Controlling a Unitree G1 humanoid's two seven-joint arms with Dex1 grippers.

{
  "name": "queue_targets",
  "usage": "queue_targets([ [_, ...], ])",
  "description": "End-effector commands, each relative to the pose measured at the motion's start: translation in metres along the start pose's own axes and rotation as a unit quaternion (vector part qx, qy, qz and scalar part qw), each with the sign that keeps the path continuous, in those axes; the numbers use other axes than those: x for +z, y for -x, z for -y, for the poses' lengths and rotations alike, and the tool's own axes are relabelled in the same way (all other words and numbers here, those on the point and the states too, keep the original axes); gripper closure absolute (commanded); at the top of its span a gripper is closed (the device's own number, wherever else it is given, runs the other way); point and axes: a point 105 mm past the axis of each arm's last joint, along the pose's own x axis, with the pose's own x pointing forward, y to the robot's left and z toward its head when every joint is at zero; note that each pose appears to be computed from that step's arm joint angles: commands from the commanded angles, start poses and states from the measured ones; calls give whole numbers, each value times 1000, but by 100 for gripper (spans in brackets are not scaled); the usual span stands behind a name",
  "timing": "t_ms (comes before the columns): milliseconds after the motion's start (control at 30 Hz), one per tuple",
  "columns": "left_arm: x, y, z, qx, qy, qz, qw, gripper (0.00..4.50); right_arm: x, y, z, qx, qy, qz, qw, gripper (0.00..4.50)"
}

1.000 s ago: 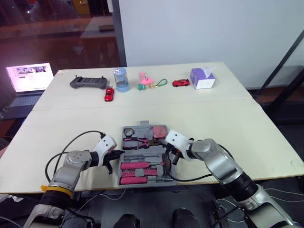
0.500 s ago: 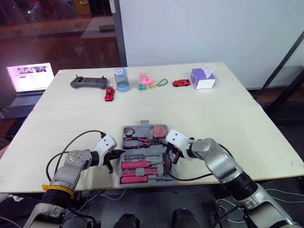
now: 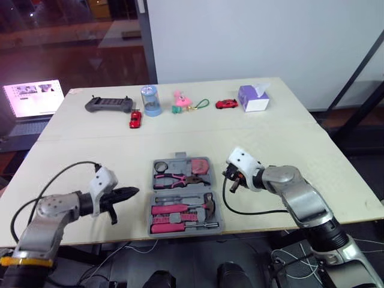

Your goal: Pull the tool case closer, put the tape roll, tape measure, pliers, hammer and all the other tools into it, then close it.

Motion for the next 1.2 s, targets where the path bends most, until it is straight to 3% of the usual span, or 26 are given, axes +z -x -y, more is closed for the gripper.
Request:
queue_targets([
  [33,9,-8,55,-121,60,84,987,448,11,4,-17,30,-66,39,997,450],
  [167,-22,-34,63,-122,56,63,989,448,5,-5,-14,14,-115,23,993,450],
  [267,-37,-42,59,-105,53,51,992,450,3,-8,-7,-3,-123,13,992,377],
  [467,-69,-52,58,-96,28,6,995,450,8,-12,-4,-4,-167,19,986,135],
  [533,-78,-53,63,-106,19,-11,994,450,6,-15,-1,-6,-194,19,981,28],
  [567,-81,-53,66,-112,17,-19,993,450,6,-16,0,-5,-211,21,977,4],
  [1200,-76,-54,54,-121,-17,-35,992,450,-5,-85,18,27,-376,5,926,4],
])
